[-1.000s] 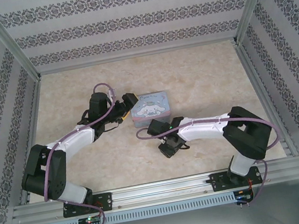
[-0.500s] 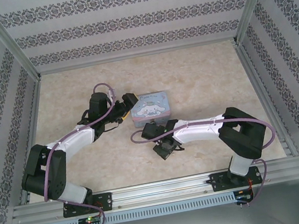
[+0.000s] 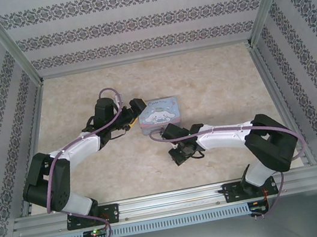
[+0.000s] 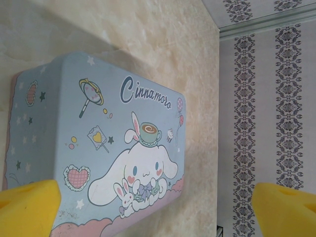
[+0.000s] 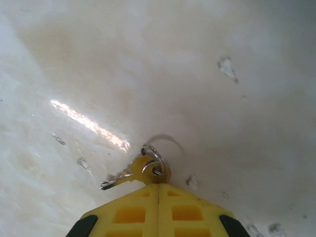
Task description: Unlock a padlock with a key
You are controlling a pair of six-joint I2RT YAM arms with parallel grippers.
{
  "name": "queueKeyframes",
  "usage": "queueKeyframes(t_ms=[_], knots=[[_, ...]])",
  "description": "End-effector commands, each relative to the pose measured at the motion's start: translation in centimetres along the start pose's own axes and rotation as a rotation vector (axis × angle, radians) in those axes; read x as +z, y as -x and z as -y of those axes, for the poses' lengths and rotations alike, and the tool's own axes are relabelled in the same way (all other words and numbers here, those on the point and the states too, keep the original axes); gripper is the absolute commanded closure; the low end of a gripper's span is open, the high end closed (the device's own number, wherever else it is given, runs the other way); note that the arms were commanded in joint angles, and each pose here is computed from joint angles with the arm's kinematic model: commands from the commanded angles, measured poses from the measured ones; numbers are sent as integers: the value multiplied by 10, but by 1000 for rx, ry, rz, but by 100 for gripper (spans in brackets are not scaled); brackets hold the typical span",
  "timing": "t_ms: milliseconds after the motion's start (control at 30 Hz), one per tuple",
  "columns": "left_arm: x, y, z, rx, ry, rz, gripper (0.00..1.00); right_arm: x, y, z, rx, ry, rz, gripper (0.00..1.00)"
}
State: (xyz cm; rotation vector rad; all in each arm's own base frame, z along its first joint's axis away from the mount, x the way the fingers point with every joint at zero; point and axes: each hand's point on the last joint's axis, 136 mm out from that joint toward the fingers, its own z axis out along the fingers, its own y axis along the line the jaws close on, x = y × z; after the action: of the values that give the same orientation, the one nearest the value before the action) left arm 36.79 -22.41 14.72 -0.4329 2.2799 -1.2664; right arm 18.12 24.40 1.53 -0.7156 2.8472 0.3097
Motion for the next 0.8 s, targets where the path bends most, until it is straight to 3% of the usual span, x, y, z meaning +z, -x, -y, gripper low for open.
queueKeyframes(t_ms=[0, 433, 500, 567, 767], knots=[[-4, 2, 2, 18, -4, 16, 1, -5, -5, 1, 35, 24, -5, 100], [-4, 0, 0, 15, -2, 11, 1, -27, 8, 0, 93, 62, 80, 100], [-4, 1, 1, 14, -6, 11, 1, -25, 9, 2, 89, 57, 75, 80], [-4, 1, 1, 13, -6, 11, 1, -21, 9, 2, 79, 53, 63, 73], [-5, 2, 2, 14, -5, 14, 1, -12, 15, 1, 54, 41, 43, 71]])
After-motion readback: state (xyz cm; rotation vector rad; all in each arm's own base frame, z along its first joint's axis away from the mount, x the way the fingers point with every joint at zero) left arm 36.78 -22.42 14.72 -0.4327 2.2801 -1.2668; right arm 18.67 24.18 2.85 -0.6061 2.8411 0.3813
